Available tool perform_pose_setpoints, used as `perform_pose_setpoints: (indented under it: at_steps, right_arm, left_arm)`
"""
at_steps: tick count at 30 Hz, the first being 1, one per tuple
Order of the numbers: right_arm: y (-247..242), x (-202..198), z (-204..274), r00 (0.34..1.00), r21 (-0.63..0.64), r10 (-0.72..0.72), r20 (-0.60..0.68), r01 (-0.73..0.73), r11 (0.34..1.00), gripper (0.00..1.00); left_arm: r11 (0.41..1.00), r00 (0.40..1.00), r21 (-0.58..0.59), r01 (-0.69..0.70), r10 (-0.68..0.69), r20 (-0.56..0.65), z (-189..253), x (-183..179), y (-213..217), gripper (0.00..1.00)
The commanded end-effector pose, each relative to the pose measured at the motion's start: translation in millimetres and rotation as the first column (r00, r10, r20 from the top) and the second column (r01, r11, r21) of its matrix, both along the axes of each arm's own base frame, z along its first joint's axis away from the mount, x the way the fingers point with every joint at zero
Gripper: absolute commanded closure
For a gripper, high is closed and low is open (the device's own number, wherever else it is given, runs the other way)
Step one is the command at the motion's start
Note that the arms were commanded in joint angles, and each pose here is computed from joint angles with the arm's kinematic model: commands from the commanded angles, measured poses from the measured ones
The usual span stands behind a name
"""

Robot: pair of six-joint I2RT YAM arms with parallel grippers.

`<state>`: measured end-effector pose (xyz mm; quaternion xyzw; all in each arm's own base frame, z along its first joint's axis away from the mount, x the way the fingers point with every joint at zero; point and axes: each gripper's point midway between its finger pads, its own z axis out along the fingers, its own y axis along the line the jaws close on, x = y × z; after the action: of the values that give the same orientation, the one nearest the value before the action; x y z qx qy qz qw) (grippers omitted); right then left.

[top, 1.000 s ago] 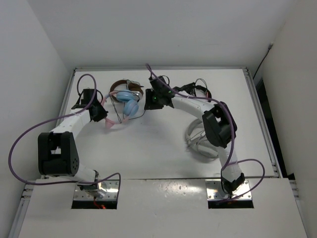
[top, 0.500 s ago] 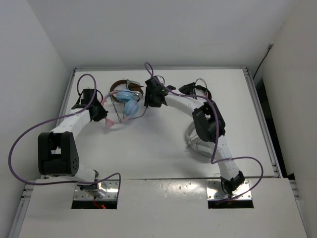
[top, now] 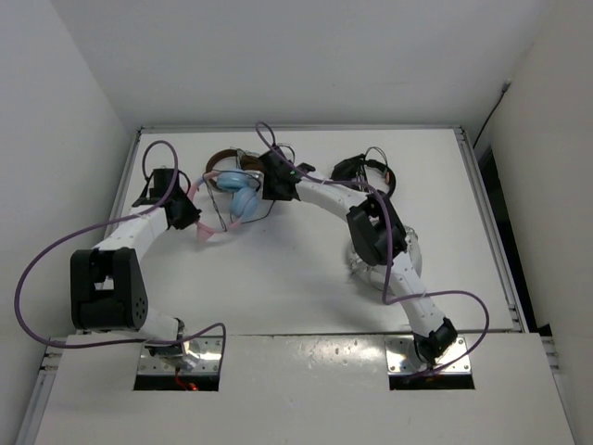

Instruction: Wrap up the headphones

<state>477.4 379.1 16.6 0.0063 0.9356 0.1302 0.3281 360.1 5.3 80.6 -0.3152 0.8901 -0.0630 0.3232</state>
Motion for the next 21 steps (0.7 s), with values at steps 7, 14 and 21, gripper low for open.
perform_pose_setpoints:
  at_steps: [7, 14, 21]
  right_arm:
    - [-7.5, 8.6, -2.3, 0.998, -0.071, -0.016, 0.06, 0.02, 0.997, 0.61]
    - [-9.8, 17.9, -11.3, 0.997, -0.078, -0.023, 0.072, 0.029, 0.997, 0.62]
    - [-16.8, 15.8, -26.7, 0.998, -0.123, -0.018, 0.062, 0.026, 0.992, 0.65]
  left_arm:
    - [0.999, 0.99, -0.047, -0.004, 0.011, 0.138, 33.1, 19.1, -2.2, 1.0]
    - [0.999, 0.989, -0.053, 0.003, 0.005, 0.148, 34.7, 20.9, -3.7, 1.0]
    - [0.999, 0.989, -0.053, 0.003, 0.005, 0.148, 34.7, 20.9, -3.7, 1.0]
